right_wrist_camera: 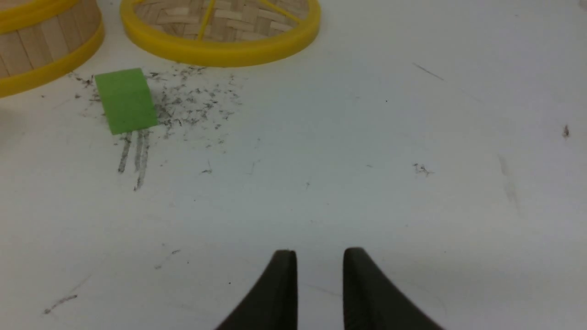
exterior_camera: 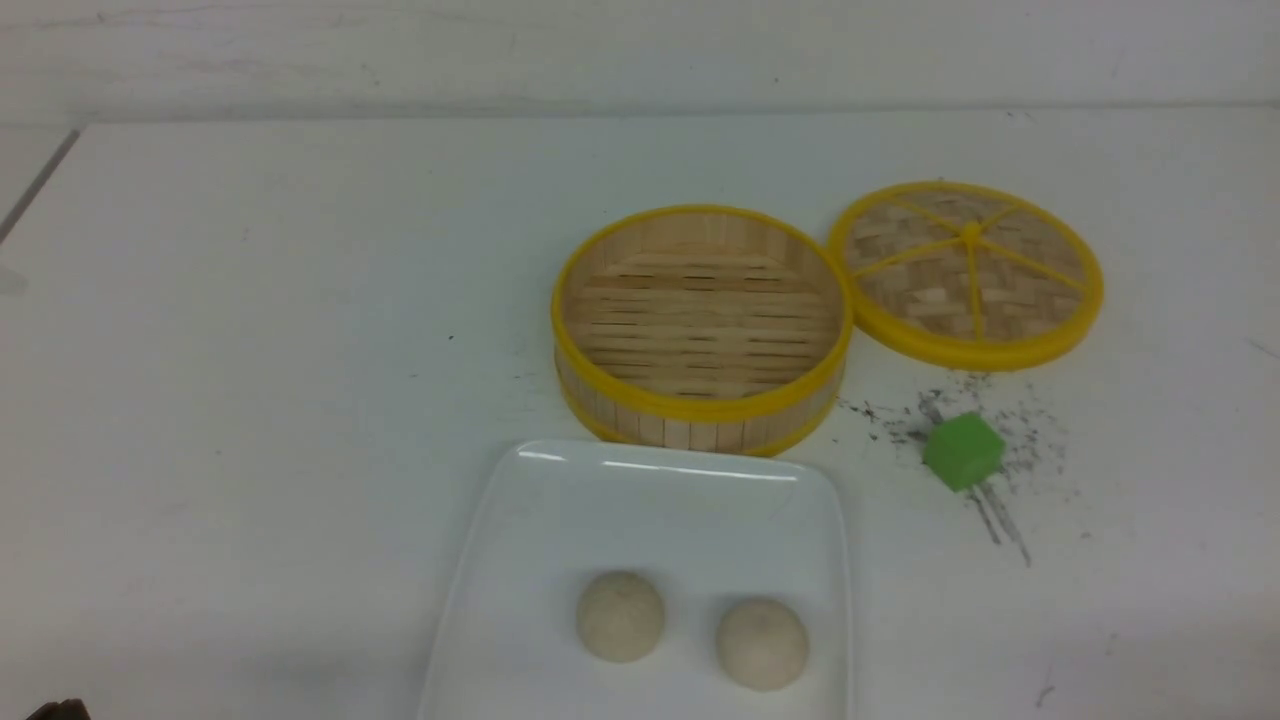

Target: Put the steamed buns into the plate on the white tablecloth.

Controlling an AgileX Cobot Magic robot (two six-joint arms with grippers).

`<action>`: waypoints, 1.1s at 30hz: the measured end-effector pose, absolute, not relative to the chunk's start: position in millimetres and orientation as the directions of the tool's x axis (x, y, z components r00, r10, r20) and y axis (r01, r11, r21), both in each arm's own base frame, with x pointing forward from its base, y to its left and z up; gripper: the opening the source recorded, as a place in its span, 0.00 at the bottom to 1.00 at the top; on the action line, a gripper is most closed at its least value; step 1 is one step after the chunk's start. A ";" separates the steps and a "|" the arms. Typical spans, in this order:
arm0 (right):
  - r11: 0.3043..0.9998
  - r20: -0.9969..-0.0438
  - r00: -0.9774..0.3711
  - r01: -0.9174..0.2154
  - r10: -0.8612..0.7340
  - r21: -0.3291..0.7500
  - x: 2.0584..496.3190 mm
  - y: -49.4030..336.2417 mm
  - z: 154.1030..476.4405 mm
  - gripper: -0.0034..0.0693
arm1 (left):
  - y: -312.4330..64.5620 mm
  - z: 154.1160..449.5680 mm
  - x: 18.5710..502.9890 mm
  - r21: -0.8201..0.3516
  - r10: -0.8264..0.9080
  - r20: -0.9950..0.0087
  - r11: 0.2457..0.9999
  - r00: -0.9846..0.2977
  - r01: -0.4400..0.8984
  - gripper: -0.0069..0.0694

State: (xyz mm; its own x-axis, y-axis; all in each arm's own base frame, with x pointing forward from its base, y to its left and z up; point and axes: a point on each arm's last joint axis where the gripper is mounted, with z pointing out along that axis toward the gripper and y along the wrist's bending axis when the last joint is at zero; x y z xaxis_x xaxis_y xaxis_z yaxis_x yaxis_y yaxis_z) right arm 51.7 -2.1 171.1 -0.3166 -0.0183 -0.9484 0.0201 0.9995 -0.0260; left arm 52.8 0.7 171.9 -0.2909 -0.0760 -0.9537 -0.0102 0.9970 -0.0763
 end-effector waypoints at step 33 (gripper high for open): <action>0.999 -0.948 -0.317 0.020 -0.020 -0.027 51.7 -2.1 171.1 0.34 | 1.2 172.2 52.8 -0.062 -0.063 -0.955 0.998 -0.290 -0.013 0.21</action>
State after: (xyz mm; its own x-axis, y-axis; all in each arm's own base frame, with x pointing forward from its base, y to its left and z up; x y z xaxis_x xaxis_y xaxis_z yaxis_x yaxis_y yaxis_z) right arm 51.7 -2.1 171.1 -0.3166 -0.0195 -0.9484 0.0197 0.9994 -0.0271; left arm 52.8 1.2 172.2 -0.2901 -0.0634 -0.9549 -0.0134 0.9980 -0.0622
